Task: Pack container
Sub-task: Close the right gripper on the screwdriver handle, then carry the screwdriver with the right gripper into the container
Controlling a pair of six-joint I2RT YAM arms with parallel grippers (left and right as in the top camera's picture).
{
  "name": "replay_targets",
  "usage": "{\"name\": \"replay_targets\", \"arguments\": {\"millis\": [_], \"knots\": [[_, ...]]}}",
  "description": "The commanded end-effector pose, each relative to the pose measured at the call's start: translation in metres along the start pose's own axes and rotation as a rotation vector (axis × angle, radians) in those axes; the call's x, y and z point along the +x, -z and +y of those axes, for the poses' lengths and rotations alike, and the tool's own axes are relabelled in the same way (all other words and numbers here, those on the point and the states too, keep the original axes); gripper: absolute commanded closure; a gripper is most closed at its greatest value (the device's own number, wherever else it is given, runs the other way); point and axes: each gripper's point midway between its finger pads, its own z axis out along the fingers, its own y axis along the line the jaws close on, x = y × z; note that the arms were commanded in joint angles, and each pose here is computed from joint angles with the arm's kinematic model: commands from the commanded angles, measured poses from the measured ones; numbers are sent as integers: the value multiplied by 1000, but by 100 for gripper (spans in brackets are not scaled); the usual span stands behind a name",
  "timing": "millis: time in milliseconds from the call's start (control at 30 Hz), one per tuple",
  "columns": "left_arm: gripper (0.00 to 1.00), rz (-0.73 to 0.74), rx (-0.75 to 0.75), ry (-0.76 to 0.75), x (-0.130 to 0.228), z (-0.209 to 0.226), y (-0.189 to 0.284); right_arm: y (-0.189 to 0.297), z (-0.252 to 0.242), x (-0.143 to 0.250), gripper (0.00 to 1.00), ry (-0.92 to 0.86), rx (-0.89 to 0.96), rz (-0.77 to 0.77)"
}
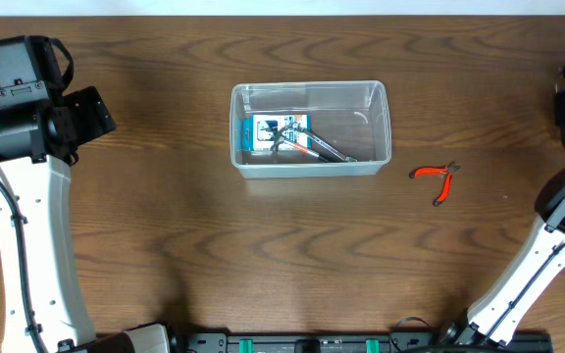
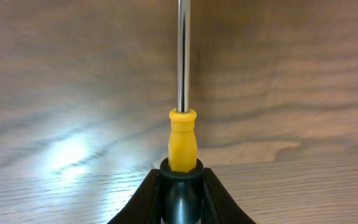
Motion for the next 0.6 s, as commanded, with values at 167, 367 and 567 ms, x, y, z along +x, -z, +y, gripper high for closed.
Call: {"name": "replay_targets", "arguments": {"millis": [167,367,567], "knots": [[2,-3,-18,-13,-1,4,0,81,65,-70,89,117,-115,-237],[2,-3,-18,-13,-1,4,0,146,139,-103,94,250,-201,-381],[2,-3,-18,-13,-1,4,0,187,228,-115,92,412,-254,-448]]}}
